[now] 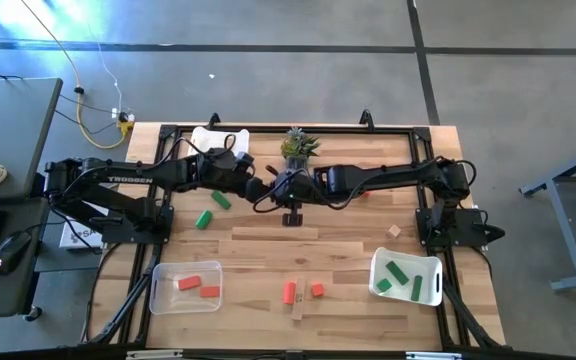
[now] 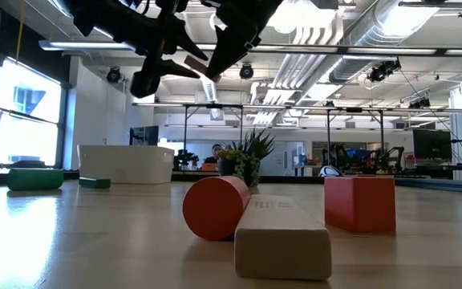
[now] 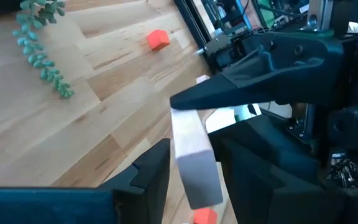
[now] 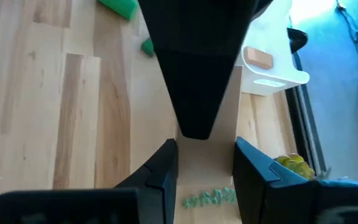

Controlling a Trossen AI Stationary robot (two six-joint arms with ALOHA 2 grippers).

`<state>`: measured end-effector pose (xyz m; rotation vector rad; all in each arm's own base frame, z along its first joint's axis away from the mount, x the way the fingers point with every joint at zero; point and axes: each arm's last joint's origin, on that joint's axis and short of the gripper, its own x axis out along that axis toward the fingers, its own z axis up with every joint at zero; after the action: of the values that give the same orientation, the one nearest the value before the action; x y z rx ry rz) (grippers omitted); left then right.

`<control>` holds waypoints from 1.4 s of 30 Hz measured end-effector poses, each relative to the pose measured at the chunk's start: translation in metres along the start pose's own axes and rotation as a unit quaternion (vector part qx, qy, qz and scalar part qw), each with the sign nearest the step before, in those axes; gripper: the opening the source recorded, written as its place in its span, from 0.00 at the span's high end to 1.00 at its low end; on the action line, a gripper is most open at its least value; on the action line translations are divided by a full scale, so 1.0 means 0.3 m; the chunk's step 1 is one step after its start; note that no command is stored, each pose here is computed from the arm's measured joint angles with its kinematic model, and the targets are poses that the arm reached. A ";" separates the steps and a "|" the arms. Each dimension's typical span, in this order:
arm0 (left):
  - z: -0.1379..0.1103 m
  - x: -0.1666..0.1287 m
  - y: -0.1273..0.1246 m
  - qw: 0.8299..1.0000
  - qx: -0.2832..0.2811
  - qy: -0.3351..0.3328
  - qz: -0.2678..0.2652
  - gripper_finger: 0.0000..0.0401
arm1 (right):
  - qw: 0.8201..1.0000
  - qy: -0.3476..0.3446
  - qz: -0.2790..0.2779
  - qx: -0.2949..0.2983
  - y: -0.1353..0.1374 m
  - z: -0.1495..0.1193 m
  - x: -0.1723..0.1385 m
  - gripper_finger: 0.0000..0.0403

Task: Sort & place blocks by color
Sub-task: Put the brown block into the top white bin

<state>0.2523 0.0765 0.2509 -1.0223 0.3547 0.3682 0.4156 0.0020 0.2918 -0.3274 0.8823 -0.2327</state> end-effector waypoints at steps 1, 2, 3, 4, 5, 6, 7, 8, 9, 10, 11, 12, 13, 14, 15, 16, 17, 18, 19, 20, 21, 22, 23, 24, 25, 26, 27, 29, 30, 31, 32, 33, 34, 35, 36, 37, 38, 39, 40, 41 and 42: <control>0.000 0.000 0.000 1.000 0.002 0.000 0.000 0.69 | 1.000 0.000 -0.001 0.000 0.000 0.000 0.000 0.78; 0.000 0.000 0.000 1.000 0.003 0.001 0.000 0.71 | 1.000 0.000 -0.001 0.000 0.000 0.000 0.000 0.78; -0.001 0.000 0.000 1.000 0.003 0.002 -0.001 0.72 | 1.000 0.000 -0.001 0.000 0.000 0.000 0.000 0.78; -0.001 0.000 0.000 1.000 0.003 0.001 0.000 0.74 | 1.000 0.000 -0.001 0.000 0.000 0.000 0.000 0.78; -0.001 0.000 0.000 1.000 0.004 0.001 0.000 0.76 | 1.000 0.000 -0.001 0.000 0.000 0.000 0.000 0.78; -0.001 0.000 0.000 1.000 0.010 0.001 0.000 0.79 | 1.000 0.001 -0.003 0.000 -0.001 0.000 -0.001 0.78; -0.001 0.000 0.000 1.000 0.015 0.000 0.001 0.81 | 1.000 0.001 -0.004 0.000 -0.001 0.000 -0.001 0.78; 0.000 0.000 0.001 1.000 0.020 -0.002 0.003 0.83 | 1.000 0.001 -0.005 -0.002 -0.002 0.000 -0.001 0.78; 0.000 0.000 0.001 1.000 0.022 -0.004 0.005 0.85 | 1.000 0.001 -0.005 -0.005 -0.002 -0.001 -0.001 0.78; 0.000 0.000 0.002 1.000 0.022 -0.006 0.007 0.88 | 1.000 0.001 -0.006 -0.008 -0.002 -0.001 -0.002 0.78; 0.001 0.000 0.003 1.000 0.022 -0.008 0.009 0.89 | 1.000 0.002 -0.006 -0.008 -0.003 -0.001 -0.002 0.78; 0.001 0.000 0.003 1.000 0.023 -0.009 0.010 0.91 | 1.000 0.002 -0.006 -0.008 -0.003 -0.001 -0.002 0.78; 0.001 0.000 0.004 0.999 0.029 -0.010 0.012 0.91 | 1.000 0.002 -0.005 -0.008 -0.003 -0.001 -0.003 0.78; 0.001 0.000 0.004 0.999 0.037 -0.012 0.014 0.91 | 1.000 0.001 -0.005 -0.008 -0.003 -0.001 -0.003 0.78; 0.001 0.000 0.005 0.999 0.042 -0.013 0.016 0.91 | 1.000 0.001 -0.005 -0.008 -0.003 0.000 -0.003 0.78; 0.001 0.000 0.005 0.999 0.047 -0.015 0.018 0.91 | 1.000 0.001 -0.004 -0.008 -0.003 0.000 -0.003 0.78; 0.001 0.000 0.006 0.998 0.051 -0.017 0.020 0.91 | 1.000 0.001 -0.004 -0.009 -0.003 -0.001 -0.003 0.77; 0.001 0.000 0.006 0.998 0.055 -0.018 0.021 0.90 | 1.000 0.001 -0.004 -0.009 -0.003 -0.001 -0.003 0.75; 0.002 0.000 0.006 0.998 0.060 -0.019 0.022 0.90 | 1.000 0.001 -0.008 -0.009 -0.004 0.000 -0.003 0.72; 0.004 0.000 0.007 0.997 0.065 -0.022 0.024 0.90 | 1.000 0.002 -0.014 -0.009 -0.005 0.000 -0.003 0.68; 0.006 -0.001 0.010 0.997 0.071 -0.024 0.028 0.90 | 1.000 0.003 -0.017 -0.008 -0.006 0.000 -0.003 0.64; 0.008 -0.002 0.013 0.996 0.078 -0.026 0.033 0.91 | 1.000 0.003 -0.020 -0.007 -0.006 0.000 -0.003 0.60; 0.012 -0.004 0.018 0.995 0.084 -0.030 0.041 0.91 | 1.000 0.003 -0.024 -0.007 -0.007 0.000 -0.003 0.56; 0.014 -0.005 0.026 0.994 0.088 -0.032 0.053 0.91 | 1.000 0.005 -0.027 -0.007 -0.010 -0.001 -0.002 0.52; 0.018 -0.007 0.035 0.993 0.089 -0.036 0.068 0.91 | 1.000 0.006 -0.029 -0.006 -0.015 -0.002 0.000 0.49; 0.023 -0.009 0.045 0.992 0.091 -0.039 0.082 0.91 | 0.999 0.007 -0.033 -0.004 -0.021 -0.003 0.001 0.47; 0.029 -0.011 0.054 0.991 0.092 -0.042 0.093 0.91 | 0.999 0.008 -0.037 -0.003 -0.027 -0.004 0.003 0.45; 0.043 -0.017 0.078 0.987 0.093 -0.047 0.119 0.91 | 0.999 0.012 -0.048 0.000 -0.044 -0.008 0.008 0.42; 0.049 -0.021 0.091 0.986 0.092 -0.047 0.132 0.91 | 0.998 0.015 -0.054 0.003 -0.055 -0.011 0.012 0.41; 0.057 -0.025 0.104 0.984 0.091 -0.049 0.145 0.91 | 0.998 0.017 -0.059 0.006 -0.065 -0.013 0.015 0.41; 0.066 -0.030 0.116 0.982 0.092 -0.051 0.157 0.91 | 0.998 0.019 -0.062 0.008 -0.075 -0.015 0.018 0.41; 0.076 -0.035 0.131 0.980 0.091 -0.053 0.170 0.91 | 0.998 0.020 -0.064 0.011 -0.085 -0.018 0.021 0.41; 0.085 -0.042 0.145 0.977 0.089 -0.055 0.183 0.91 | 0.997 0.022 -0.067 0.014 -0.094 -0.020 0.024 0.41; 0.093 -0.049 0.158 0.975 0.088 -0.057 0.197 0.91 | 0.997 0.023 -0.069 0.016 -0.103 -0.023 0.027 0.41; 0.103 -0.058 0.170 0.972 0.087 -0.062 0.209 0.91 | 0.997 0.025 -0.071 0.019 -0.113 -0.025 0.030 0.41; 0.113 -0.065 0.182 0.970 0.086 -0.066 0.220 0.91 | 0.997 0.027 -0.073 0.021 -0.122 -0.028 0.033 0.41; 0.122 -0.071 0.194 0.967 0.085 -0.069 0.230 0.91 | 0.996 0.028 -0.075 0.024 -0.131 -0.030 0.036 0.41; 0.131 -0.078 0.207 0.964 0.083 -0.072 0.243 0.91 | 0.996 0.030 -0.078 0.026 -0.141 -0.033 0.038 0.41; 0.140 -0.089 0.220 0.961 0.083 -0.075 0.254 0.91 | 0.996 0.031 -0.080 0.029 -0.150 -0.036 0.041 0.41; 0.151 -0.102 0.231 0.958 0.083 -0.080 0.264 0.91 | 0.996 0.033 -0.082 0.031 -0.160 -0.039 0.044 0.40; 0.163 -0.115 0.242 0.953 0.085 -0.089 0.275 0.91 | 0.995 0.034 -0.084 0.034 -0.169 -0.041 0.046 0.40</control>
<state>0.1944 0.1489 0.2350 -0.7014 0.4991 0.9110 0.4112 -0.0517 0.2936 -0.3325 0.9131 -0.4305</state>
